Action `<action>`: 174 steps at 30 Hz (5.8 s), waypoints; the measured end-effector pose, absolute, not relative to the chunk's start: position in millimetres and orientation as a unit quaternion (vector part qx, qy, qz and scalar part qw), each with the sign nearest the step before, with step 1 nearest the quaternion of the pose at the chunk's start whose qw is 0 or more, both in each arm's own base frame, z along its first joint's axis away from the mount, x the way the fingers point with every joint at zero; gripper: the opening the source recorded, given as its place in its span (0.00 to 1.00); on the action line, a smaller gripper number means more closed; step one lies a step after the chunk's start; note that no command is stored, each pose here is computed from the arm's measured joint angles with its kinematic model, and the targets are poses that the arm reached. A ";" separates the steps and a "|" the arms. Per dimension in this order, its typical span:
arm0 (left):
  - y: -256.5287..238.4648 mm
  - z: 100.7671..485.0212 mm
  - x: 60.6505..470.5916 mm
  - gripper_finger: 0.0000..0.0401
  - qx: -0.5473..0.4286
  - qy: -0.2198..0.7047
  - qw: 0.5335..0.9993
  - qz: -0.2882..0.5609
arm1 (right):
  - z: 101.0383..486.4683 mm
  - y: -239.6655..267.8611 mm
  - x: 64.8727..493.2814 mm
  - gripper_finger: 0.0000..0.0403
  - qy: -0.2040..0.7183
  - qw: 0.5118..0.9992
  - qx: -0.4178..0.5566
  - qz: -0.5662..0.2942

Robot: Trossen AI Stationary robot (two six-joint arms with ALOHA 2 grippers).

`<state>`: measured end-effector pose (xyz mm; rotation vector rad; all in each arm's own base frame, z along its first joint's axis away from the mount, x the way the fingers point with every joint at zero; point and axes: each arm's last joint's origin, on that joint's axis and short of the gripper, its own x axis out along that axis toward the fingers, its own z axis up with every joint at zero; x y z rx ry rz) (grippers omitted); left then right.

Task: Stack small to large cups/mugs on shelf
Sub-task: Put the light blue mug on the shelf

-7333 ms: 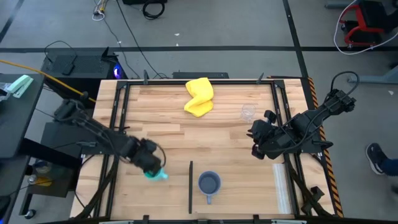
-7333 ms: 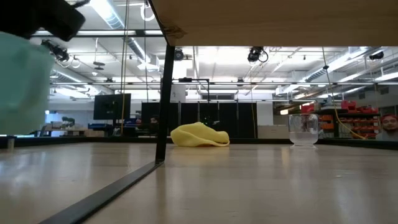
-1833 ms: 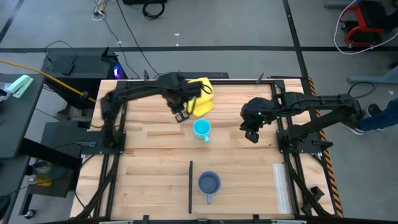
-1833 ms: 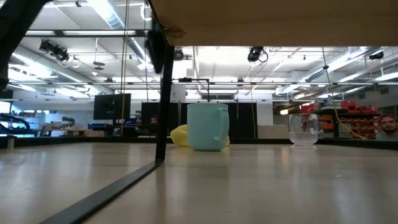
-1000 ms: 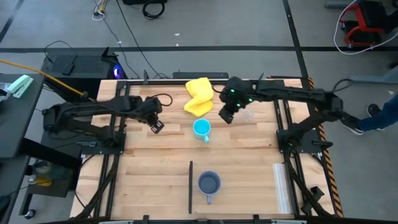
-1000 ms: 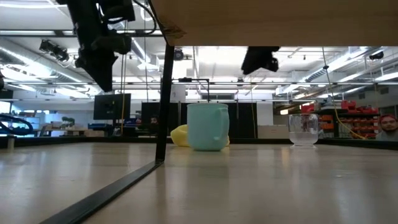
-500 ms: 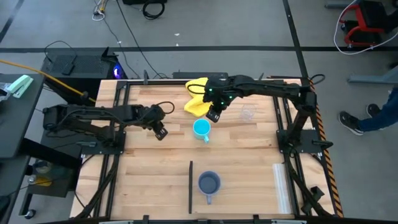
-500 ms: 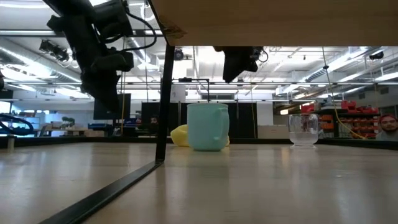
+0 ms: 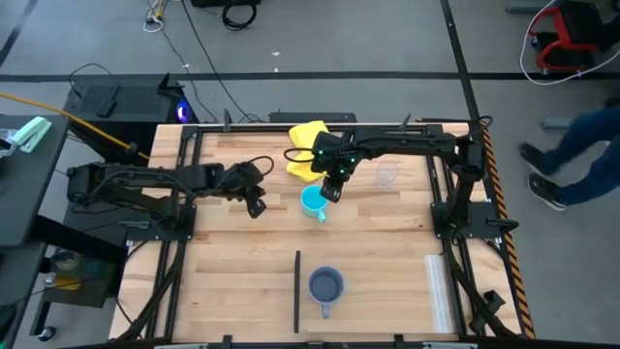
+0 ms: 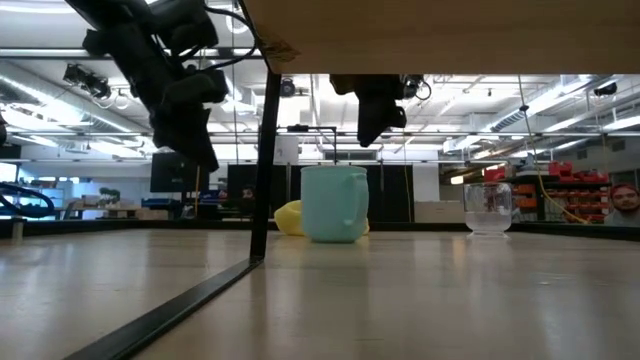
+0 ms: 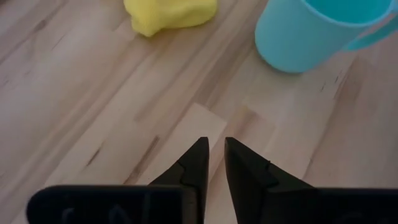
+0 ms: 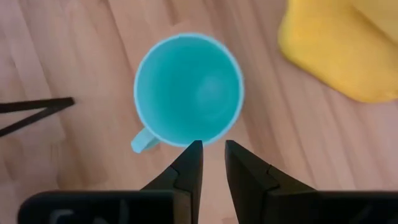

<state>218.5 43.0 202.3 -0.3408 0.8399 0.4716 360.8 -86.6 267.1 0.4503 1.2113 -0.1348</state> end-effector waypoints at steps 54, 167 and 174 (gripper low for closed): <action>63.6 169.7 252.3 0.15 -0.141 0.402 0.894 0.141 | 212.4 -110.2 384.4 0.19 0.579 0.782 0.221 -0.069; 63.1 169.2 251.9 0.04 -0.179 0.400 0.885 0.158 | 351.9 206.3 212.4 0.02 0.504 0.708 0.359 -0.341; 63.1 169.2 251.9 0.02 -0.180 0.400 0.885 0.158 | 352.5 211.9 211.3 0.02 0.491 0.721 0.364 -0.326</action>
